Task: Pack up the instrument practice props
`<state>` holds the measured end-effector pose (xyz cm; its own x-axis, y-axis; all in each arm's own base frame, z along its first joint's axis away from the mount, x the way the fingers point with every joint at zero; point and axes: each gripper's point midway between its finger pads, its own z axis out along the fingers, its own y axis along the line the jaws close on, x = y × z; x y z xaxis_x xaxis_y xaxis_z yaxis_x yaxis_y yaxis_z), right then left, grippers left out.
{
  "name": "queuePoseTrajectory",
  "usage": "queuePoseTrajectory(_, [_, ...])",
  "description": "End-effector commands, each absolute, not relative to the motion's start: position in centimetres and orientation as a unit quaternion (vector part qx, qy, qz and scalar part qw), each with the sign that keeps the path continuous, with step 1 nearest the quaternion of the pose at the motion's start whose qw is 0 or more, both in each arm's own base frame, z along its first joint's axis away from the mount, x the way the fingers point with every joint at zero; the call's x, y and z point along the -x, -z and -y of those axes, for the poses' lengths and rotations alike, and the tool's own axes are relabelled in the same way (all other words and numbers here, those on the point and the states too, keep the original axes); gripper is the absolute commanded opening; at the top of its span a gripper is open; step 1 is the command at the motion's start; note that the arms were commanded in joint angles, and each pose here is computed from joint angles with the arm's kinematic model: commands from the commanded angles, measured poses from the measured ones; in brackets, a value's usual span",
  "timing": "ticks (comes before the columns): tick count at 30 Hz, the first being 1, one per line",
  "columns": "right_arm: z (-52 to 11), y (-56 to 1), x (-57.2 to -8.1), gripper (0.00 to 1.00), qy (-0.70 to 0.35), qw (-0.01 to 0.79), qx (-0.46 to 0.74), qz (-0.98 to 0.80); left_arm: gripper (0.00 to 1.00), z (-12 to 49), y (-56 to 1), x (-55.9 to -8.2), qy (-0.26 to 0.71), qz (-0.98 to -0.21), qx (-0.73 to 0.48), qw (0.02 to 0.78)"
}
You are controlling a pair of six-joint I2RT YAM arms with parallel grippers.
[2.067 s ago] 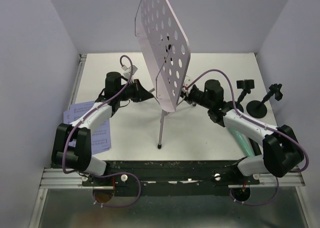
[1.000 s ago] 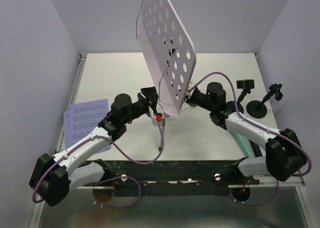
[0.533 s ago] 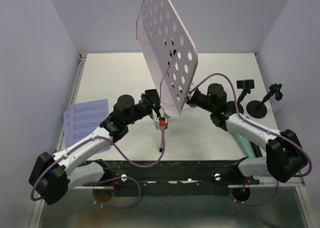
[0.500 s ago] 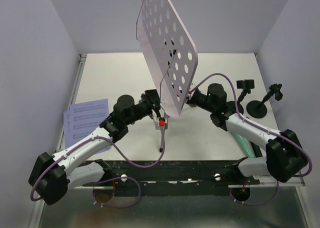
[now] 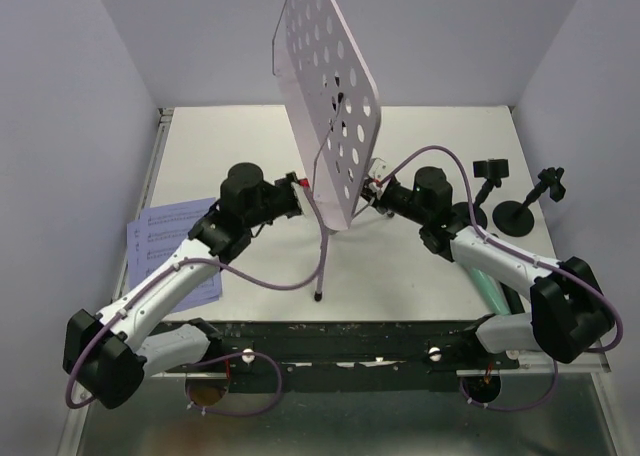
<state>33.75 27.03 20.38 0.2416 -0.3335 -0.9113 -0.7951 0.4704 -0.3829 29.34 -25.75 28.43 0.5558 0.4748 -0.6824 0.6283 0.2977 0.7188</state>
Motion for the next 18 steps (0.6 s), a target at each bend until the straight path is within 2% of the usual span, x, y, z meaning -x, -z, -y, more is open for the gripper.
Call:
queuePoseTrajectory(1, [-25.3, -9.1, -28.0, 0.0, -0.272, 0.424, 0.43, -0.75, 0.0, 21.5, -28.9, -31.8, 0.307, -0.706, -0.29, 0.569])
queuePoseTrajectory(4, [-25.3, -9.0, -27.8, 0.0, -0.274, 0.42, 0.429, -0.751, 0.0, 19.9, -26.7, -32.9, 0.349, -0.774, -0.137, 0.51])
queuePoseTrajectory(11, [-25.4, -8.8, -28.0, 0.0, -0.274, 0.414, 0.428, -0.755, 0.0, 22.8, -25.0, -30.7, 0.519, -0.754, -0.129, 0.381])
queuePoseTrajectory(17, [-25.5, -8.8, -27.9, 0.0, -0.276, 0.411, 0.429, -0.755, 0.0, 21.8, -23.7, -31.8, 0.599, -0.753, -0.067, 0.266])
queuePoseTrajectory(18, [-25.5, -8.8, -27.9, 0.0, -0.276, 0.412, 0.429, -0.755, 0.02, 21.3, -23.6, -32.3, 0.608, -0.754, -0.039, 0.245])
